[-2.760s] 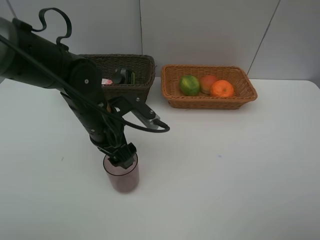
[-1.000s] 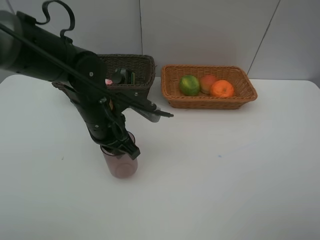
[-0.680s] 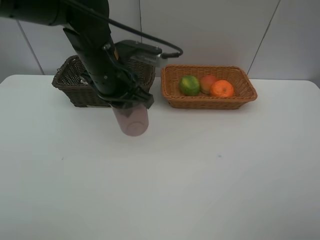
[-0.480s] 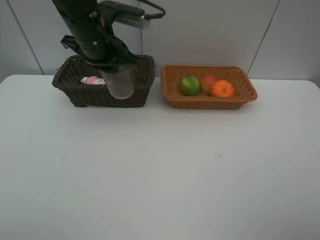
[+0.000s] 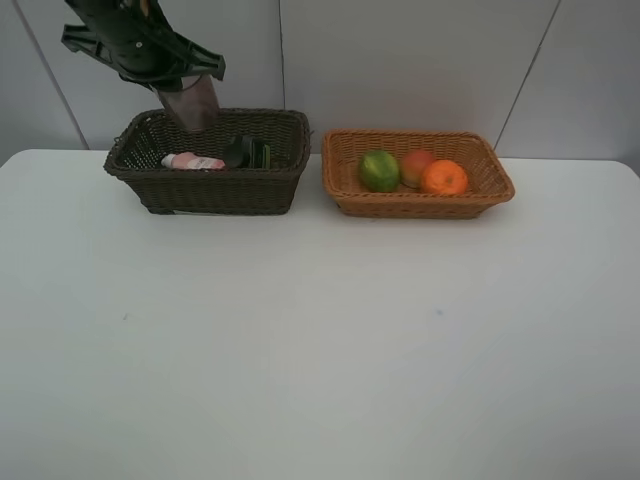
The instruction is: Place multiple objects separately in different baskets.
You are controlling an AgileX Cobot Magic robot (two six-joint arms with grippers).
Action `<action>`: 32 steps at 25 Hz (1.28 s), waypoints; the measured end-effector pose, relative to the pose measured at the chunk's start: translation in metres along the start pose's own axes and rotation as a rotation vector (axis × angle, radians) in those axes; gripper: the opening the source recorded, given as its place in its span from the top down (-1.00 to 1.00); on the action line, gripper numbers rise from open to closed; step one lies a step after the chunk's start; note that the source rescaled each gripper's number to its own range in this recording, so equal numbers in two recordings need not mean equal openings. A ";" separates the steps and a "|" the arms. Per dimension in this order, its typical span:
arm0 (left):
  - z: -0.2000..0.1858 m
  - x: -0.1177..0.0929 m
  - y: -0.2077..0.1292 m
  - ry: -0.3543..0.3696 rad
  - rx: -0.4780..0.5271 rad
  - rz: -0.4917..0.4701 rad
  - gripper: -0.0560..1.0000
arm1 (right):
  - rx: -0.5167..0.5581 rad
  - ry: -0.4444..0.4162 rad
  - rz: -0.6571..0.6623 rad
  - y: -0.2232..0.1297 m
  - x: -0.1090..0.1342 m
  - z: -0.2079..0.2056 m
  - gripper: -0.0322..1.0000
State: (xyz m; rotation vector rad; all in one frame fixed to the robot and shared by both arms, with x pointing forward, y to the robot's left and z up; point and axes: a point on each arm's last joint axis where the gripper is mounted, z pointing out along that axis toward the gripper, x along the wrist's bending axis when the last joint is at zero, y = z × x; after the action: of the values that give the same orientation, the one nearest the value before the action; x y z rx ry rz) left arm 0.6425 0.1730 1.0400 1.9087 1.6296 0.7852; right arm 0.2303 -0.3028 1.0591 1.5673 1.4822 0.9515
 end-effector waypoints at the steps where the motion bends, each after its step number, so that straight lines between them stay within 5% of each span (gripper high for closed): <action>1: 0.006 0.002 0.000 -0.004 -0.009 -0.008 0.88 | 0.000 0.000 0.000 0.000 0.000 0.000 -0.79; 12: 0.096 -0.001 -0.032 -0.085 -0.039 0.012 0.88 | 0.000 0.000 0.000 0.000 0.000 0.000 -0.79; 22: 0.116 -0.008 -0.042 -0.127 -0.059 0.021 0.86 | 0.000 0.000 0.000 0.000 0.000 0.000 -0.79; 24: 0.116 -0.008 -0.042 -0.127 -0.059 0.020 0.69 | 0.000 0.000 0.000 0.000 0.000 0.000 -0.79; 29: 0.116 -0.008 -0.043 -0.130 -0.056 0.000 -0.70 | 0.000 0.000 0.000 0.000 0.000 0.000 -0.79; 32: 0.115 -0.007 -0.042 -0.126 -0.053 -0.003 -0.96 | 0.000 0.000 0.000 0.000 0.000 0.000 -0.79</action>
State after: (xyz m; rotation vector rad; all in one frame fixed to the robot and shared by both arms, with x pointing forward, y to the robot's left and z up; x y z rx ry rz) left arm 0.6939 0.1710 0.9288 1.8790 1.5204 0.6854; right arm 0.2303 -0.3028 1.0591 1.5673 1.4822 0.9515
